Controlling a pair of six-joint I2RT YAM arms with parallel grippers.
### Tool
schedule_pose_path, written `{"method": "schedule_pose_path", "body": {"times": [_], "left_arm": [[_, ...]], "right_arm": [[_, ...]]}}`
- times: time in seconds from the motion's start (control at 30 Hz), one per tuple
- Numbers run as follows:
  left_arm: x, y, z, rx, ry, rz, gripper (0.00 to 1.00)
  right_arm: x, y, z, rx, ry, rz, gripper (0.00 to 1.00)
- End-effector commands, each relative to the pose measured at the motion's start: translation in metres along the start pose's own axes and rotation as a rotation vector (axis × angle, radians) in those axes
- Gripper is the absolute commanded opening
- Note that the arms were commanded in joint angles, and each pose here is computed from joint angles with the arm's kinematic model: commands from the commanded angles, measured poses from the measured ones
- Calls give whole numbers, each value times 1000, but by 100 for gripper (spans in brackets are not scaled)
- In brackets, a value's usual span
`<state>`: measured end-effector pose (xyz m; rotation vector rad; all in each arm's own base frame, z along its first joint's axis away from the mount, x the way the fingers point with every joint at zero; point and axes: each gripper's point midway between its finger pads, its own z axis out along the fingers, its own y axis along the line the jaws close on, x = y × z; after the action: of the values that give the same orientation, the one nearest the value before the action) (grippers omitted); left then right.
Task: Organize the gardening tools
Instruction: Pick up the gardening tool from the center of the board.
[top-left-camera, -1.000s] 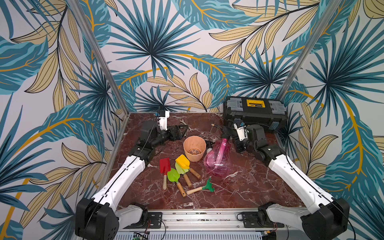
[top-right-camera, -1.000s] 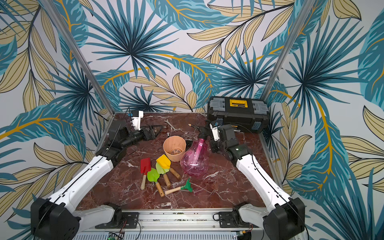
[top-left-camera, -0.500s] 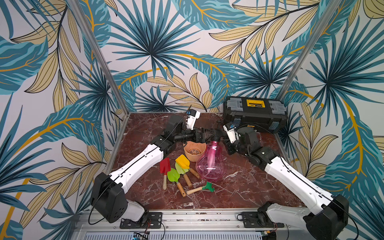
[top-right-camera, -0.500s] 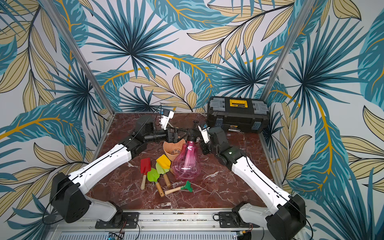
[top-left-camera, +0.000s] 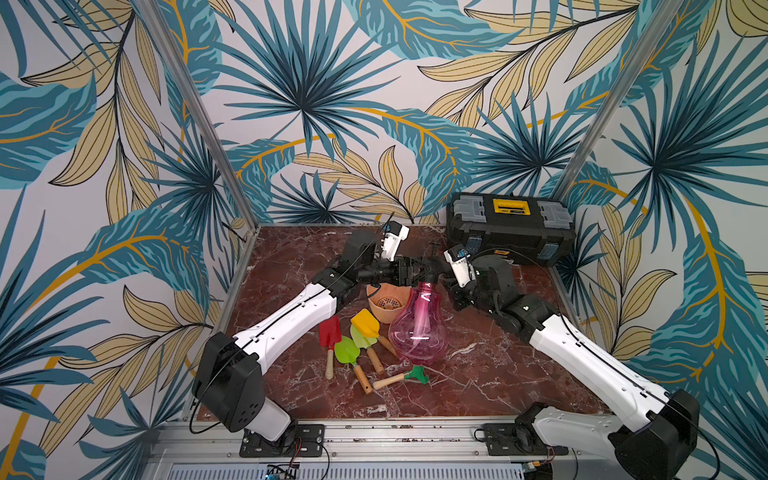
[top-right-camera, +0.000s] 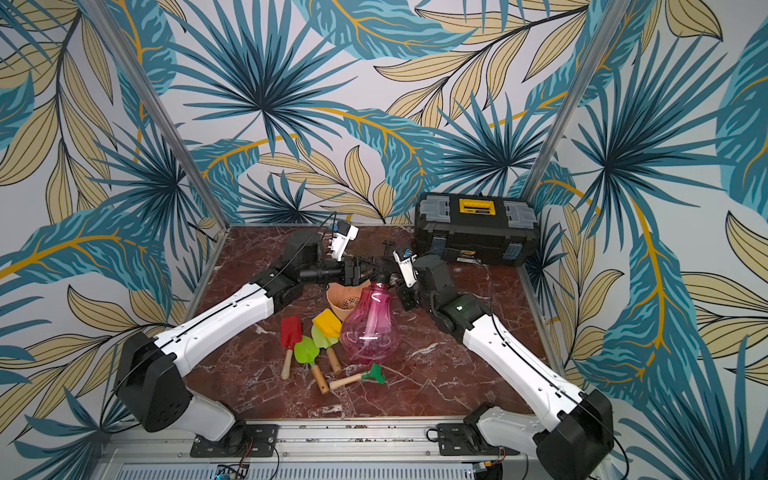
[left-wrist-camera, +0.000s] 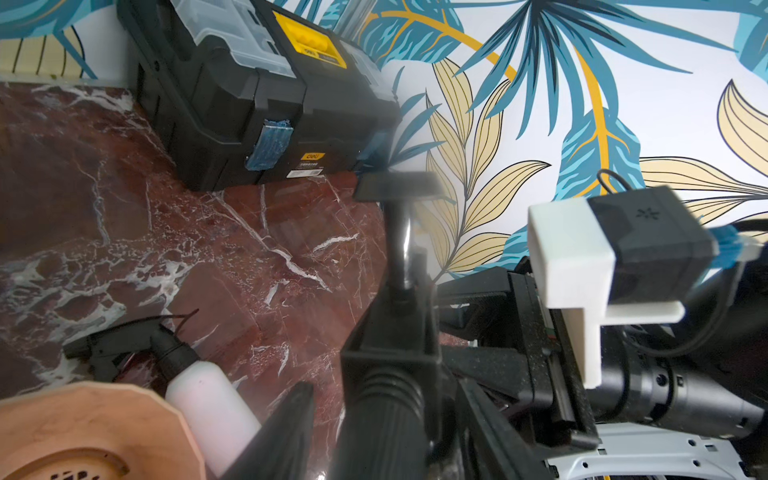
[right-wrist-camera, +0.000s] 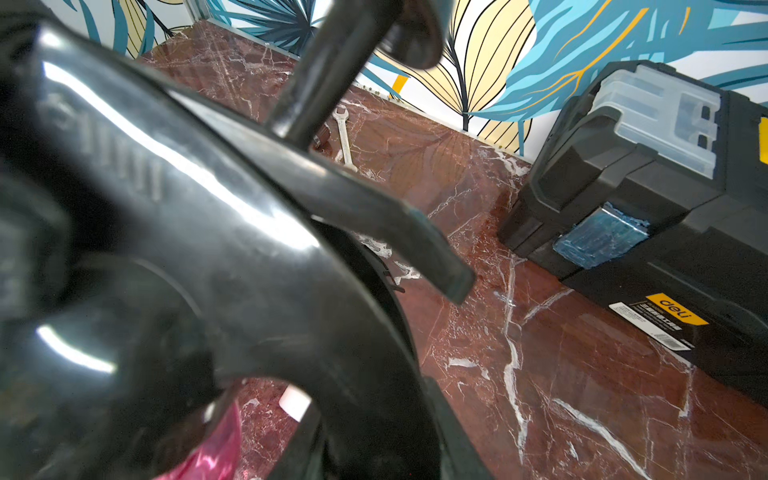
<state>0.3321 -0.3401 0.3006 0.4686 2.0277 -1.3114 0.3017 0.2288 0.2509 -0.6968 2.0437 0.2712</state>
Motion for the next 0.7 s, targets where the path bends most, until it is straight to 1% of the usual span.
{"method": "schedule_pose_path", "body": {"times": [0.0, 0.13, 0.27, 0.5, 0.53, 0.6, 0.67], "left_arm": [[-5, -11, 4, 57, -19, 22, 54], [-8, -16, 4, 90, -39, 27, 44], [-11, -19, 4, 109, -66, 33, 36], [-16, -21, 1, 126, -105, 44, 14], [-16, -22, 1, 130, -109, 48, 11], [-17, -26, 0, 148, -115, 61, 7], [-16, -29, -1, 169, -115, 78, 4]], "right_arm": [[-34, 11, -14, -57, -113, 25, 15], [-34, 13, -13, -66, -109, 31, 16], [-34, 15, -11, -76, -110, 43, 16], [-30, 18, -9, -95, -110, 64, 19], [-29, 19, -9, -97, -112, 62, 21], [-28, 20, -12, -103, -119, 55, 28], [-28, 19, -16, -102, -134, 42, 40]]}}
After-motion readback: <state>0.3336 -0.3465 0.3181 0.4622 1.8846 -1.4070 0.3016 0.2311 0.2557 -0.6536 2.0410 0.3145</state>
